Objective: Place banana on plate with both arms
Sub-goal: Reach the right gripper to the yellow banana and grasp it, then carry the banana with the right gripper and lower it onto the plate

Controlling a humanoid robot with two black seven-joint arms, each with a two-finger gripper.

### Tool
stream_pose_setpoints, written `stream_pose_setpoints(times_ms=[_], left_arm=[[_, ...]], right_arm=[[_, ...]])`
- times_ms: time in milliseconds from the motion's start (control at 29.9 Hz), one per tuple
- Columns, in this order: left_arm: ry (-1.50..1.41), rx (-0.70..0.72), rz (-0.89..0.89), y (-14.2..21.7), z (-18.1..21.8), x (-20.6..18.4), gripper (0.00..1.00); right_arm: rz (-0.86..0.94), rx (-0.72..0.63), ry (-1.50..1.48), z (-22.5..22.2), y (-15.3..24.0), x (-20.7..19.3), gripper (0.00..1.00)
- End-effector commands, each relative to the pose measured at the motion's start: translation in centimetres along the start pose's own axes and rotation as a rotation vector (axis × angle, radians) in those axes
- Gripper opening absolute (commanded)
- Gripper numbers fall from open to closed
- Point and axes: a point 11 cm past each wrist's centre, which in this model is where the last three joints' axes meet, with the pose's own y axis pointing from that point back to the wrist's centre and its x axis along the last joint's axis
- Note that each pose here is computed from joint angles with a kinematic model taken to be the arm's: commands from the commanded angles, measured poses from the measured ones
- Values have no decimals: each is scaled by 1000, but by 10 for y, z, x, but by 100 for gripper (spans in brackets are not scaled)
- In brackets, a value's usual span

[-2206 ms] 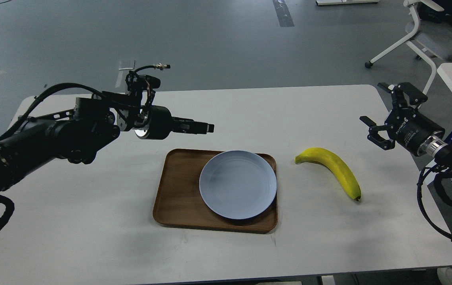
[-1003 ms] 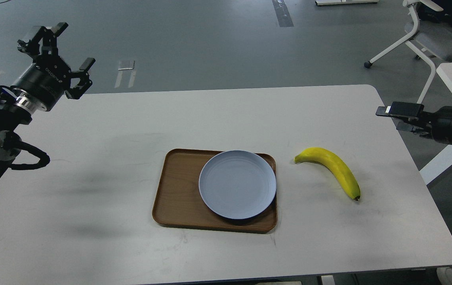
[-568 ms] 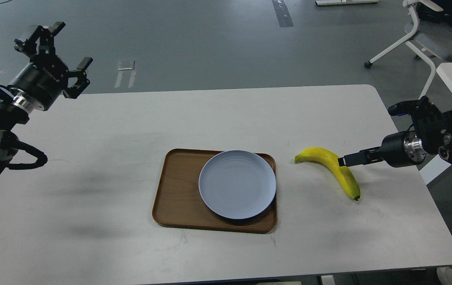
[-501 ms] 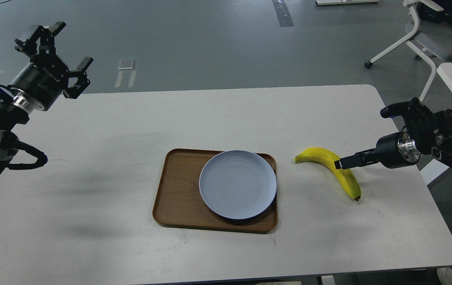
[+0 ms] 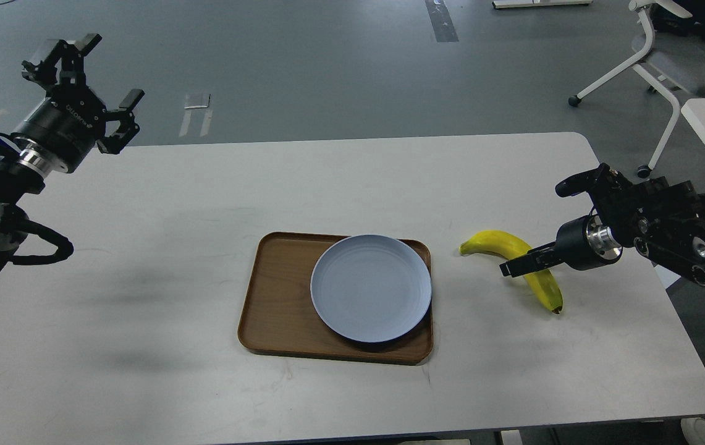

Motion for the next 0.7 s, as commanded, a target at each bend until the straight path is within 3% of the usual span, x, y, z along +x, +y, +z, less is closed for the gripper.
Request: stream_pose_setpoints(times_ms=[0, 33, 67, 234, 501, 669], left_arm=[[-2, -1, 3, 1, 1, 1, 98], [-2, -1, 3, 1, 1, 1, 98], [-1, 0, 3, 1, 0, 1, 98], [0, 0, 2, 1, 0, 1, 98], [-2, -1, 3, 1, 1, 1, 98], [-2, -2, 2, 0, 2, 1, 98]], right_arm=[[-17, -11, 9, 2, -1, -4, 48], [-21, -12, 11, 2, -1, -5, 24], [-20, -14, 12, 3, 0, -5, 15], [14, -19, 23, 7, 3, -3, 0], [98, -67, 21, 28, 51, 18, 0], [165, -33, 74, 9, 77, 51, 0]])
